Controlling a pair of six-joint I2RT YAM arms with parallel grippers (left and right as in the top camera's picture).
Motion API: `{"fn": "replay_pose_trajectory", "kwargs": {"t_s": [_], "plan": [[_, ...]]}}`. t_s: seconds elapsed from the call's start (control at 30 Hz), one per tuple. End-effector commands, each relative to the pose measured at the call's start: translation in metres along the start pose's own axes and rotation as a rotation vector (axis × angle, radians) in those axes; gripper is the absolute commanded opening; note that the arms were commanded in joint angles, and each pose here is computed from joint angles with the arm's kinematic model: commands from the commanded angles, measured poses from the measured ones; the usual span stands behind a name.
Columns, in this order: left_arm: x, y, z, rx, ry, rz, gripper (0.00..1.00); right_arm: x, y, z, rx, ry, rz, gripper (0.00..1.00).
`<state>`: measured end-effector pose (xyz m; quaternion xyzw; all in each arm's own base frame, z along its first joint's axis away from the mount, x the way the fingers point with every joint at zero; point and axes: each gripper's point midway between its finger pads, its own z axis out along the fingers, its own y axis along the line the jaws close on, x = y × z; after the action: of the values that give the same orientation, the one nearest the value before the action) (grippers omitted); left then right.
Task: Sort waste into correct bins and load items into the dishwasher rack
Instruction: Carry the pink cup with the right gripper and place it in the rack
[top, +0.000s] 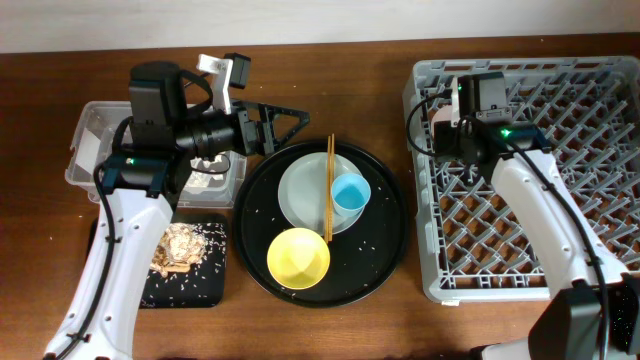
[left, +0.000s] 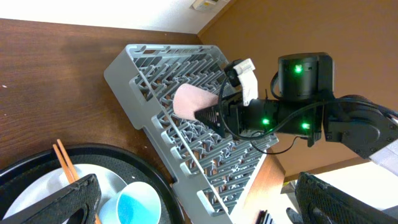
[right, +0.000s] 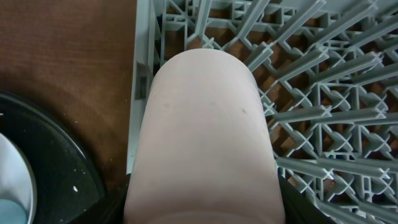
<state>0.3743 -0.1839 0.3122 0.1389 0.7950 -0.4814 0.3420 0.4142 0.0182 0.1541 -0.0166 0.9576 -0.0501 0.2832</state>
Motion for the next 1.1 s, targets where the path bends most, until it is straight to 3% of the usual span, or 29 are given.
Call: {"fn": "replay_pose_trajectory", "kwargs": {"t_s": [0.0, 0.77, 0.93, 1.07], "plan": [[-0.002, -0.002, -0.002, -0.001, -0.008, 0.018, 0.99, -0.005, -0.001, 0.001, 0.019, -0.012, 0.004, 0.50], [-0.002, -0.002, -0.002, -0.002, -0.008, 0.018, 0.99, -0.002, -0.006, 0.011, 0.007, 0.008, 0.027, 0.50], [-0.002, -0.003, -0.002, -0.001, -0.008, 0.018, 0.99, 0.007, -0.004, 0.026, 0.008, 0.051, 0.020, 0.64], [-0.002, -0.003, -0.002, -0.001, -0.008, 0.018, 0.99, -0.008, -0.014, 0.013, 0.053, -0.005, 0.025, 0.84]]}}
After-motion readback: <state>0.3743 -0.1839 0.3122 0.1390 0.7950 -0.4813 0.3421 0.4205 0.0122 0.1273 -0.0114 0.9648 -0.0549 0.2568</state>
